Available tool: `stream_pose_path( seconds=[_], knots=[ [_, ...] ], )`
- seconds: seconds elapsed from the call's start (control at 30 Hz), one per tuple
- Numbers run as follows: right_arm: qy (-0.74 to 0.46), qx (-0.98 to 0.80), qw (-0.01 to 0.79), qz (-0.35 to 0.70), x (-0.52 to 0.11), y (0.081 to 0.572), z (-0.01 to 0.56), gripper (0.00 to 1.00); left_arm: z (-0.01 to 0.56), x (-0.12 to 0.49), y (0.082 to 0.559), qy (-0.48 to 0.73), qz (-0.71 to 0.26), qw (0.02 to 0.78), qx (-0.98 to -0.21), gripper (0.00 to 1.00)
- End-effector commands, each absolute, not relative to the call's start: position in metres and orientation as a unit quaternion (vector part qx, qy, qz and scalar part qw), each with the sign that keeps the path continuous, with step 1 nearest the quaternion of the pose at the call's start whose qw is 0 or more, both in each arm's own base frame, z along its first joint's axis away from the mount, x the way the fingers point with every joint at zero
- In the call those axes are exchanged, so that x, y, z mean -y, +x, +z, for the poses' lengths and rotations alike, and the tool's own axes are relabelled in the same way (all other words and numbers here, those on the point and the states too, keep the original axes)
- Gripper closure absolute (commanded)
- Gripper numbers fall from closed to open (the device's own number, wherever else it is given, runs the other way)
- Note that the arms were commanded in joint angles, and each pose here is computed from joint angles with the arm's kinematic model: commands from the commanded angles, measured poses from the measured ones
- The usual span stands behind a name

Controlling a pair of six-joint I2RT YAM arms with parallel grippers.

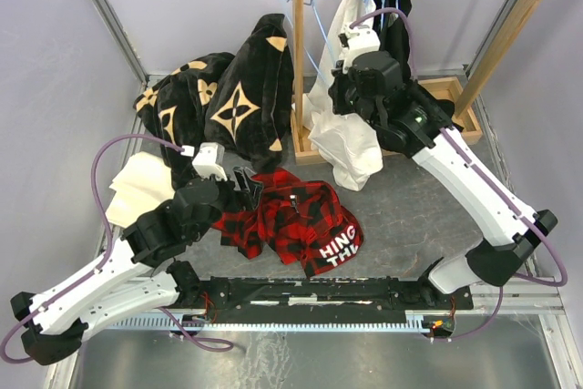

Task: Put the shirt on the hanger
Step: Pick up the hanger from the bin.

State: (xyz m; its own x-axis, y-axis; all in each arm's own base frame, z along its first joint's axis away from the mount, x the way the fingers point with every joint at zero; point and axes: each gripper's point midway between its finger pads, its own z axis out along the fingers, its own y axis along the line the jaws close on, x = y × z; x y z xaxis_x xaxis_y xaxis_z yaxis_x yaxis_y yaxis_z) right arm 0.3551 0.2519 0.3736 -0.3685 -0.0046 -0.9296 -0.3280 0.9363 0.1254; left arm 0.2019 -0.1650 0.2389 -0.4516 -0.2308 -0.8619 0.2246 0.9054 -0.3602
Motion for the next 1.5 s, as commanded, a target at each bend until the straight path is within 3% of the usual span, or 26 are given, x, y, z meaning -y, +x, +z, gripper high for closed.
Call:
stream_pose_path(
  seconds=[0.0,0.57,1.17,1.47],
  knots=[
    [-0.092,-0.769,0.604,0.188,-0.242,0.339,0.430,1.00,0.244,0.162,0.207,-0.024,-0.218,0.532,-0.818,0.18],
    [-0.095,-0.767,0.615,0.159,-0.250,0.368,0.459,1.00,0.243,0.164,0.205,-0.022,-0.221,0.527,-0.820,0.18],
    [-0.088,-0.837,0.525,0.121,-0.236,0.368,0.380,1.00,0.243,0.161,0.202,-0.020,-0.224,0.527,-0.819,0.19],
    [-0.084,-0.844,0.518,0.114,-0.218,0.365,0.376,1.00,0.246,0.161,0.199,-0.020,-0.241,0.535,-0.810,0.18]
  ],
)
